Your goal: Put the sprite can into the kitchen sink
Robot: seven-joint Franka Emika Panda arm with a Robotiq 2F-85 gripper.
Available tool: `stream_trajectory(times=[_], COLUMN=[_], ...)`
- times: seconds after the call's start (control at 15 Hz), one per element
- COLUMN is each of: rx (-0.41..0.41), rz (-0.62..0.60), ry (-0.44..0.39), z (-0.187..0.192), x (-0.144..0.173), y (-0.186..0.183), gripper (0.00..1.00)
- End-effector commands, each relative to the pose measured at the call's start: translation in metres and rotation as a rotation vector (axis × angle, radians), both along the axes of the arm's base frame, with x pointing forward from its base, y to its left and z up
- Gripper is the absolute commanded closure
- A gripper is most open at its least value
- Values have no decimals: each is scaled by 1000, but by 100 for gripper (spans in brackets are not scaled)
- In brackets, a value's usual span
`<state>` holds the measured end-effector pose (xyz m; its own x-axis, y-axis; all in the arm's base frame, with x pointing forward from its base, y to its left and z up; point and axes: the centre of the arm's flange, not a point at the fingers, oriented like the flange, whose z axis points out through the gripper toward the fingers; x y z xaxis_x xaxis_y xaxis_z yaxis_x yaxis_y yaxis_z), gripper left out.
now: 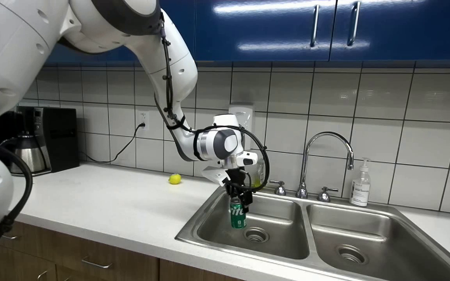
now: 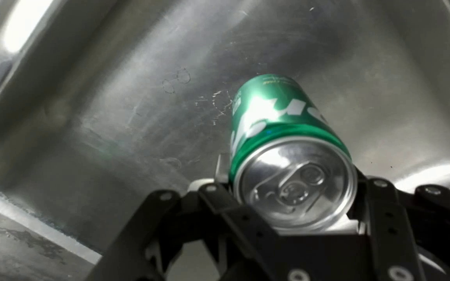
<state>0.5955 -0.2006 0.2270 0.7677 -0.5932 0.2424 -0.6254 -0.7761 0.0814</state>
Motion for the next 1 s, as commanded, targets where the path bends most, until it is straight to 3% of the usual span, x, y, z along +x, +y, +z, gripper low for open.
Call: stream_trajectory(times=[0.0, 0.93], rx=[5, 56], rz=[-25, -92], ry=[-10, 59], z=[-15, -94], x=[18, 24], y=[-15, -36], gripper=[62, 62])
